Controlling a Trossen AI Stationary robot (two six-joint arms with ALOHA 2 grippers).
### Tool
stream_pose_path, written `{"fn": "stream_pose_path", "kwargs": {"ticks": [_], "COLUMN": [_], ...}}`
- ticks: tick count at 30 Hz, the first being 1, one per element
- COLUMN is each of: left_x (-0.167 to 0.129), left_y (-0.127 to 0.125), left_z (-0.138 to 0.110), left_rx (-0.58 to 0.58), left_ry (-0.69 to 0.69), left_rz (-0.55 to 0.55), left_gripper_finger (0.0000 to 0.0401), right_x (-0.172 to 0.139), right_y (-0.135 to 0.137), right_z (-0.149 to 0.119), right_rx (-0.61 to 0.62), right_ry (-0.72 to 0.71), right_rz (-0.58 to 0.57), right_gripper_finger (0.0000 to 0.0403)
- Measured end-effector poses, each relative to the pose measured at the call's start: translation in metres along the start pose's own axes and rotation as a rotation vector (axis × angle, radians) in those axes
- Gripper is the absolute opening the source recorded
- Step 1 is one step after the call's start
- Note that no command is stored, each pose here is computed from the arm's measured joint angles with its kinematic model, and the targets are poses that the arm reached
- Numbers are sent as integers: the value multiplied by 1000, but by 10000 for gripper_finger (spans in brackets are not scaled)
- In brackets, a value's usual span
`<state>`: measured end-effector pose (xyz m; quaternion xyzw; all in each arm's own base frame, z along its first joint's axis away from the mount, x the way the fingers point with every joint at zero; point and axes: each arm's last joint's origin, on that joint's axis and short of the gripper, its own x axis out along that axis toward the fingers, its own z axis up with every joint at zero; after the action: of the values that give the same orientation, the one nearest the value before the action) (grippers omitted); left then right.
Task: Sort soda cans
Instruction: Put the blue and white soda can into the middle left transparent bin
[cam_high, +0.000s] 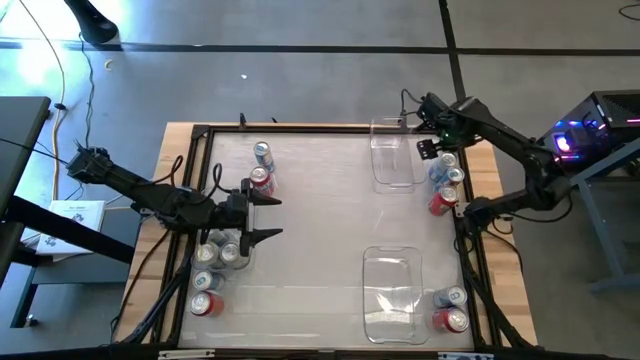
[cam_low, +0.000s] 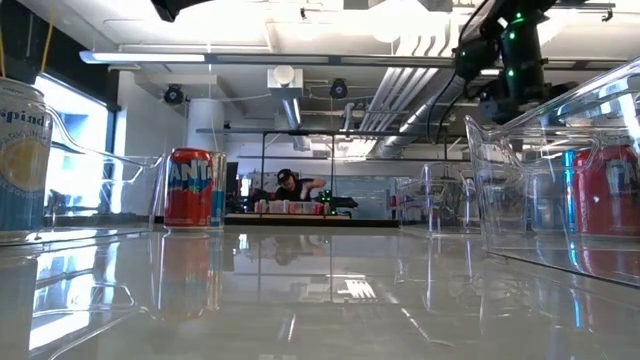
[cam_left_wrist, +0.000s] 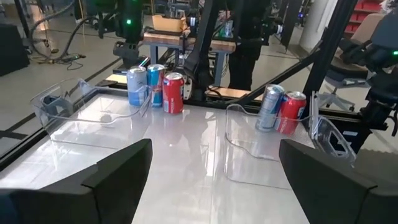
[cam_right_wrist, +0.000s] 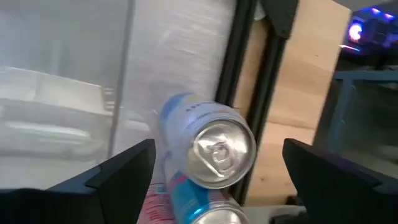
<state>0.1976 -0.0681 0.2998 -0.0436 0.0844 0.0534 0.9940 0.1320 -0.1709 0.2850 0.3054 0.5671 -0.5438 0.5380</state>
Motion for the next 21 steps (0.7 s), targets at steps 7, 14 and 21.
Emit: {"fn": "stream_pose_path", "kwargs": {"ticks": [7, 14, 21], "left_x": [0, 0, 0], "left_y": [0, 0, 0], "left_z": [-2, -2, -2], "left_rx": [10, 10, 4], "left_ry": [19, 18, 18], "left_rz": [3, 3, 3], "left_gripper_finger": [346, 346, 346], "right_x": [15, 20, 34], "right_y": [8, 10, 14], "right_z": [1, 0, -3], "right_rx": [-54, -113, -169], "right_ry": [70, 116, 123], "right_rz": [-64, -76, -77], "right_gripper_finger": [348, 348, 348]}}
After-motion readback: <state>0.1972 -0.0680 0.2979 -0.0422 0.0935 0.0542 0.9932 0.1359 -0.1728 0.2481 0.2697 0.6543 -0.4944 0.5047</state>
